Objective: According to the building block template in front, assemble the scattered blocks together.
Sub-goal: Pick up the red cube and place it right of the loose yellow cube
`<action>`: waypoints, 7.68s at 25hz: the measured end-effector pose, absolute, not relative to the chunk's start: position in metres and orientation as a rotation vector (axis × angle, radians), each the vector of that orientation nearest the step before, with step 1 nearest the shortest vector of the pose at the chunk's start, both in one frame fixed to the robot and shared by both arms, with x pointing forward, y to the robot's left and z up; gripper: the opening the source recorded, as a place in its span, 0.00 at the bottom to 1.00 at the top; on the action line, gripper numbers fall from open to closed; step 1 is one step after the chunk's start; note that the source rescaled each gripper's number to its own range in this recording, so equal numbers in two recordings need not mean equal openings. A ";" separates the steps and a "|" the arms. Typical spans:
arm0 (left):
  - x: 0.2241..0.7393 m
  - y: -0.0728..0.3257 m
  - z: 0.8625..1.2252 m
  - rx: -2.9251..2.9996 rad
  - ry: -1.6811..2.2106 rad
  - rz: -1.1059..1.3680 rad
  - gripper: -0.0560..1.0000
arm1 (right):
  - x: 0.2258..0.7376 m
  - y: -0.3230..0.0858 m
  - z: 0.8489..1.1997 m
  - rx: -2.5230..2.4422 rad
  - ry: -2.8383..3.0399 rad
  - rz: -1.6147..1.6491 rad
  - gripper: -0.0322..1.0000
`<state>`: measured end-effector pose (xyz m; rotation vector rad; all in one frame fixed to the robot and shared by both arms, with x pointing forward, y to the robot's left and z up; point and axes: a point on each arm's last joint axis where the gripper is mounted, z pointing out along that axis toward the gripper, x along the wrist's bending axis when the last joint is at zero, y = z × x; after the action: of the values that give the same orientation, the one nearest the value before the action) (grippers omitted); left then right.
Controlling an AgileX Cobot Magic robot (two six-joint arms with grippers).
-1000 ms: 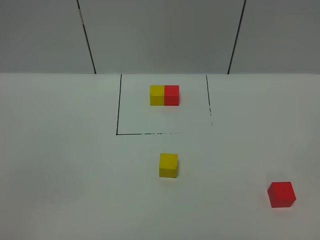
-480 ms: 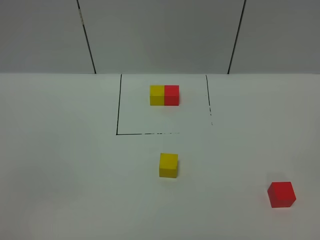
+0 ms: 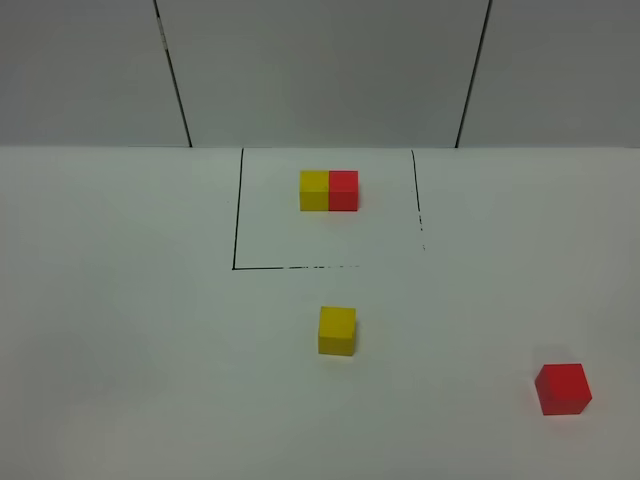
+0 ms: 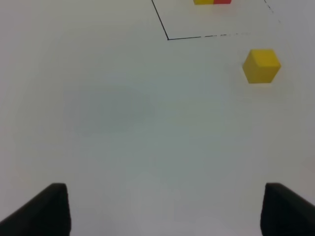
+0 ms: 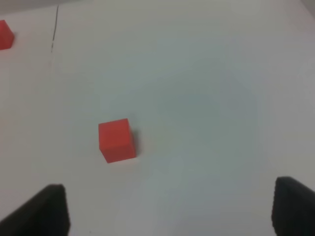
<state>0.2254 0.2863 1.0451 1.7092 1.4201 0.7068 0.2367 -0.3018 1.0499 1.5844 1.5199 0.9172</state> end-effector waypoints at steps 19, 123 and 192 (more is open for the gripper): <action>0.225 0.286 1.045 1.709 1.420 0.707 0.68 | 0.399 -0.295 1.043 2.047 1.941 0.494 0.98; 0.225 0.286 1.045 1.711 1.419 0.708 0.68 | 0.619 -0.073 0.915 0.050 3.094 -0.080 0.03; 0.225 0.286 1.045 1.711 1.419 0.708 0.68 | 0.612 -0.053 0.890 0.004 3.053 0.099 0.03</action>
<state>0.2254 0.2863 1.0451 1.7109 1.4185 0.7079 0.6120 -0.0526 0.8900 0.0035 3.0531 0.0993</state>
